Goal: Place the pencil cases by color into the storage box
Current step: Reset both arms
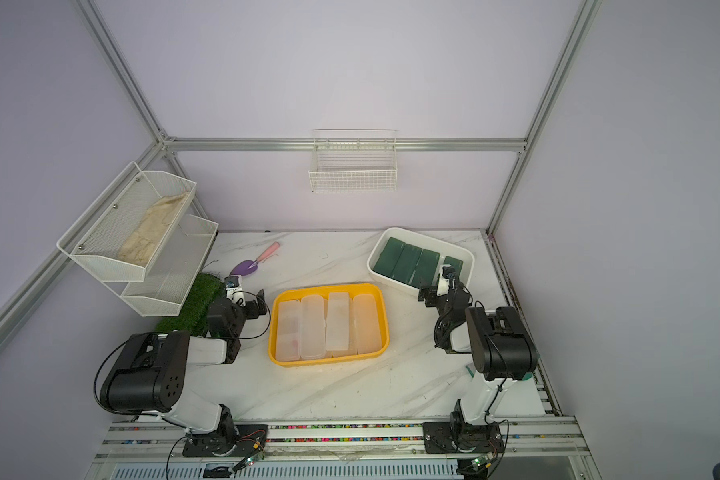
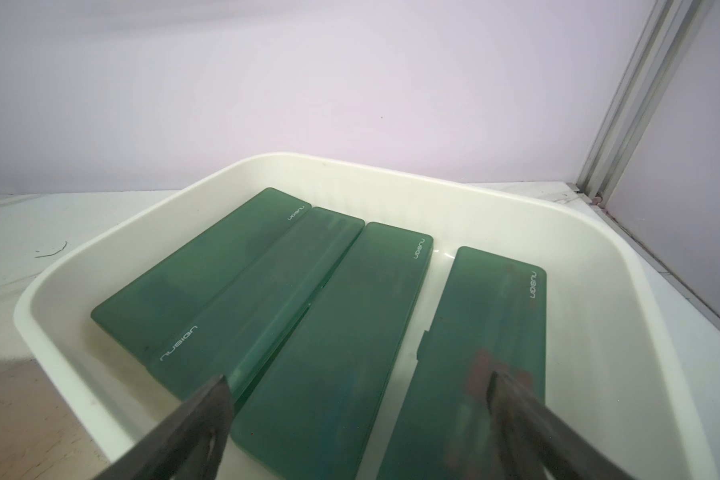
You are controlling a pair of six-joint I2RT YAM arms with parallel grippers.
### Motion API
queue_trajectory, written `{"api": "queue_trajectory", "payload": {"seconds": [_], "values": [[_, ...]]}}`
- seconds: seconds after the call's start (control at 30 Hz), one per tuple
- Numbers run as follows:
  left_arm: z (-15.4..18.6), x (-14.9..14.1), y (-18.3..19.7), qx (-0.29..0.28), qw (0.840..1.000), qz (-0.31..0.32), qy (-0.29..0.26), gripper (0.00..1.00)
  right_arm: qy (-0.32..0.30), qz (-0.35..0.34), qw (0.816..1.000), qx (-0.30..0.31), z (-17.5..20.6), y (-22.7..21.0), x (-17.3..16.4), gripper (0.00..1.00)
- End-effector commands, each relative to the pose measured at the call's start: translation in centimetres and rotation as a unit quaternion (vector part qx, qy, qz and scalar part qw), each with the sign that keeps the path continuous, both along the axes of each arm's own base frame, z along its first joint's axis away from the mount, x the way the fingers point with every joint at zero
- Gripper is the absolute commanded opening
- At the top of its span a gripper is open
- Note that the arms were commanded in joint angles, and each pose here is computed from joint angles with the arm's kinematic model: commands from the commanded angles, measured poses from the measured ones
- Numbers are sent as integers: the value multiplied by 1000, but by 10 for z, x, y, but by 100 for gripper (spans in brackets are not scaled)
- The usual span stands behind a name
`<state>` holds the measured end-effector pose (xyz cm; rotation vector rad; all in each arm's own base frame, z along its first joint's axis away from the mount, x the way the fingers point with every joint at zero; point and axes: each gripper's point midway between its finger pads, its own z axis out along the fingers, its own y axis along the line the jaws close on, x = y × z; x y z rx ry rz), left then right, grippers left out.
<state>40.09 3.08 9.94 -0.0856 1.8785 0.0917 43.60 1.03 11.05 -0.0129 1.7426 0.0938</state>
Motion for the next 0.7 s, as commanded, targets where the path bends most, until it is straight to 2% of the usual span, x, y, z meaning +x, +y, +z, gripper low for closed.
{"api": "queue_trajectory", "payload": {"seconds": [0.0,0.67], "values": [[12,3,0,11,1000,-3,-26,100,30,3,1000,8,-16,0,-4,97],[12,2,-1,17,1000,0,-25,100,32,-4,999,5,-17,-1,-2,97]]}}
